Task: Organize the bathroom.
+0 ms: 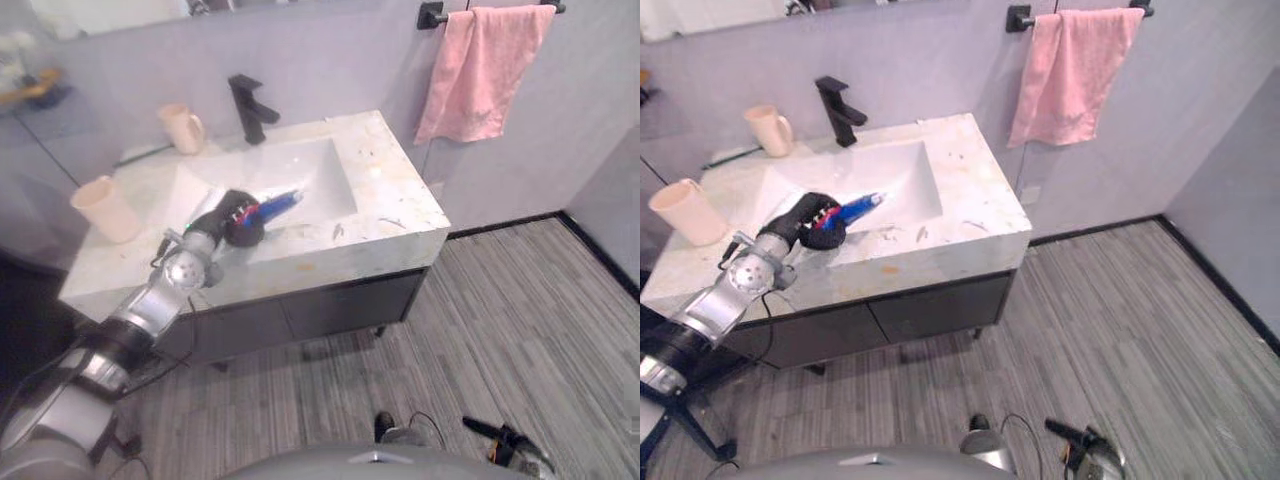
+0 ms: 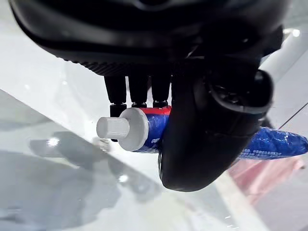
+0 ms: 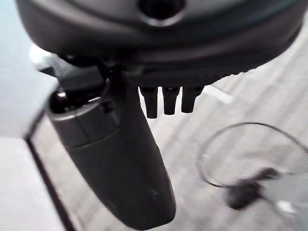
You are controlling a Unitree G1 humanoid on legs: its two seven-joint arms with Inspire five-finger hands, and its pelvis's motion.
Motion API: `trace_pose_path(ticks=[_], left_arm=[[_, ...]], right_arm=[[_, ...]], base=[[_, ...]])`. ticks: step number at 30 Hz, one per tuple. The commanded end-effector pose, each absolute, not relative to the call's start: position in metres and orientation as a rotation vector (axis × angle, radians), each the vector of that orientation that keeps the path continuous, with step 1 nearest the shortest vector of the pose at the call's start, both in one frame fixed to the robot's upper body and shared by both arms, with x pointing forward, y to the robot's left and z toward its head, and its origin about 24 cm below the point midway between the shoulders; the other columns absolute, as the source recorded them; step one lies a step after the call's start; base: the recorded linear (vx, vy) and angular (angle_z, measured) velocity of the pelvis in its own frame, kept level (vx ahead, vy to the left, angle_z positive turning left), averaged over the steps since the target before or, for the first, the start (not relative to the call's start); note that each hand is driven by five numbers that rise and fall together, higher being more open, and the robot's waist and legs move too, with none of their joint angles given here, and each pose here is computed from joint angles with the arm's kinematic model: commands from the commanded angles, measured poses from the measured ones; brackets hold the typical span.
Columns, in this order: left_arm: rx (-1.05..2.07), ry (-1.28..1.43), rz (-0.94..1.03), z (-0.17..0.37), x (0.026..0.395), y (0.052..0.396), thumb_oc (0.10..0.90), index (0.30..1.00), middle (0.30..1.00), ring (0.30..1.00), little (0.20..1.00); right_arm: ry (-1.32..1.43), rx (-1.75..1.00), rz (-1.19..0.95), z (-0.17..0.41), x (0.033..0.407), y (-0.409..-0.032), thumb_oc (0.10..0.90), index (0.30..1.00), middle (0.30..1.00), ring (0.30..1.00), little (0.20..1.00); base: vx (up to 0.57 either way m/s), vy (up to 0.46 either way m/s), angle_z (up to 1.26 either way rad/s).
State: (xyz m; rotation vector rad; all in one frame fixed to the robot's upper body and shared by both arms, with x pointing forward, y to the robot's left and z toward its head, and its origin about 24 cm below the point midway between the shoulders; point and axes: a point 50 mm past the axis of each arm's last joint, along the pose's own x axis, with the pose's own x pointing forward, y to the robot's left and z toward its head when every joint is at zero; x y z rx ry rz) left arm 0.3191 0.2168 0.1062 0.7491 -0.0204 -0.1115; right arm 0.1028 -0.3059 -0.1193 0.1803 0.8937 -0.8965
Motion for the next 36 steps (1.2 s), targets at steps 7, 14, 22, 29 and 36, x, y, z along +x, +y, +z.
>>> trace_pose_path(ticks=[7,14,22,29,36], left_arm=[[0.283,-0.624,0.151,0.288,0.293,0.247,0.4,0.3,0.3,0.3,0.3],[0.06,-0.689,0.093,0.3,0.292,0.215,0.4,0.3,0.3,0.3,0.3],[-0.045,-0.644,-0.099,0.263,0.301,0.165,0.4,0.3,0.3,0.3,0.3],[-0.11,-0.637,-0.186,0.239,0.304,0.145,0.4,0.3,0.3,0.3,0.3],[-0.118,-0.629,-0.236,0.232,0.303,0.13,0.4,0.3,0.3,0.3,0.3]], right_arm=[[-0.377,-0.129,-1.184,0.129,0.183,-0.389,0.8,0.9,0.9,0.9,0.9],[-1.074,-0.188,-0.496,0.269,0.23,-0.283,0.8,0.9,0.9,0.9,0.9],[-1.069,-0.059,0.147,0.311,0.266,-0.193,0.8,0.9,0.9,0.9,0.9],[-0.856,-0.042,0.409,0.309,0.3,-0.164,0.8,0.9,0.9,0.9,0.9],[-0.713,-0.039,0.502,0.291,0.318,-0.148,0.8,0.9,0.9,0.9,0.9]], base=[[0.0,0.073,-0.12],[-0.03,0.079,-0.11],[-0.01,-0.001,0.01],[0.0,-0.04,0.25],[0.01,-0.015,0.2]])
